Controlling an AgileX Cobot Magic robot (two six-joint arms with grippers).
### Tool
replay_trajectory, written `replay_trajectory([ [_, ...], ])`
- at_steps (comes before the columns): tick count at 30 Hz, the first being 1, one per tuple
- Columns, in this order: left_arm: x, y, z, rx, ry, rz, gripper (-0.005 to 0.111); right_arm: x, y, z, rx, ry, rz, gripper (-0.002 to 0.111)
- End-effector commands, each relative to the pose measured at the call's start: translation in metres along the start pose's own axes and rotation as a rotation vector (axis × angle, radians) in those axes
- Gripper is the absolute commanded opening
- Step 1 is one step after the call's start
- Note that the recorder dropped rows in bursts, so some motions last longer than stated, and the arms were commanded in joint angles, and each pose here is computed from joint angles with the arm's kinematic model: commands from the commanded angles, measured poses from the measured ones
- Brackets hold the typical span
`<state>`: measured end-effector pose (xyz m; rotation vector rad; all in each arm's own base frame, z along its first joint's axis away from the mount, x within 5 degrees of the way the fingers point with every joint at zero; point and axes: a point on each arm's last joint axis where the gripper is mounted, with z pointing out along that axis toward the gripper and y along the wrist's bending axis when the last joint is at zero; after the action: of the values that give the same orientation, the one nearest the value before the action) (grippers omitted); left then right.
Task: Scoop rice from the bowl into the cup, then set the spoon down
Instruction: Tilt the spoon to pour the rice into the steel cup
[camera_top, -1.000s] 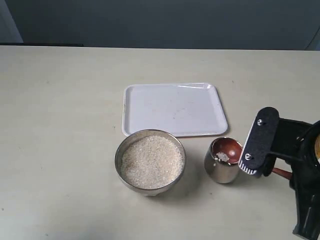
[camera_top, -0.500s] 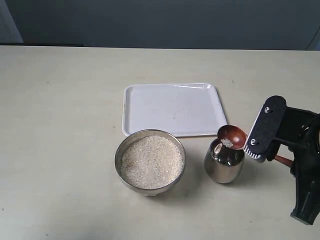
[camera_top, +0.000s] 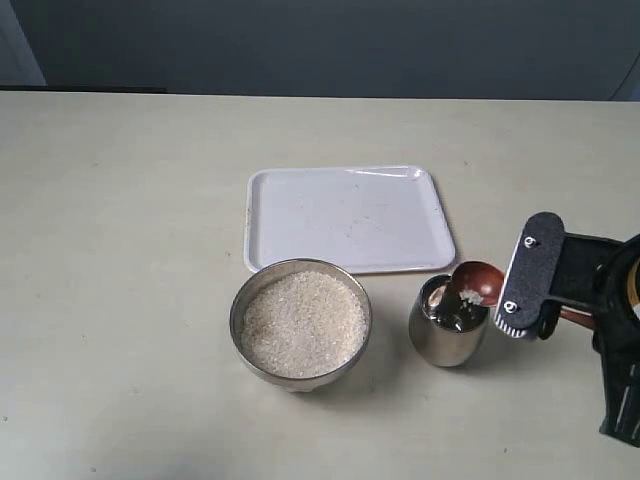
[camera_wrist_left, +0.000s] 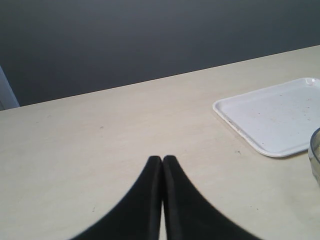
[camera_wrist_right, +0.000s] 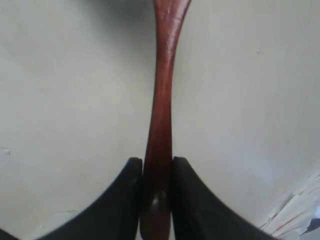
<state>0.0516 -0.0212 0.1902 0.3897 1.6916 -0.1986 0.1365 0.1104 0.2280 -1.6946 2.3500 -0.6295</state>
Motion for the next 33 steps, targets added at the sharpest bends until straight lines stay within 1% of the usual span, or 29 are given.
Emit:
replay_trajectory([
  [1, -0.002, 0.0, -0.001, 0.002, -0.014, -0.006, 0.001, 0.0, -0.004, 0.001, 0.044, -0.009, -0.003, -0.001],
  [7, -0.002, 0.0, -0.001, 0.002, -0.014, -0.006, 0.001, 0.0, -0.005, 0.002, 0.073, -0.015, -0.014, -0.001],
  [11, -0.002, 0.0, -0.001, 0.002, -0.014, -0.006, 0.001, 0.0, 0.001, 0.006, 0.088, -0.012, -0.055, -0.001],
  [19, -0.002, 0.0, -0.001, 0.002, -0.014, -0.006, 0.001, -0.003, 0.001, 0.004, 0.116, -0.039, -0.058, -0.001],
  [26, -0.002, 0.0, -0.001, 0.002, -0.014, -0.006, 0.001, -0.006, 0.006, 0.001, 0.13, -0.047, -0.094, -0.001],
  [33, -0.002, 0.0, -0.001, 0.002, -0.014, -0.005, 0.001, -0.001, 0.007, -0.001, 0.156, 0.016, -0.119, -0.001],
])
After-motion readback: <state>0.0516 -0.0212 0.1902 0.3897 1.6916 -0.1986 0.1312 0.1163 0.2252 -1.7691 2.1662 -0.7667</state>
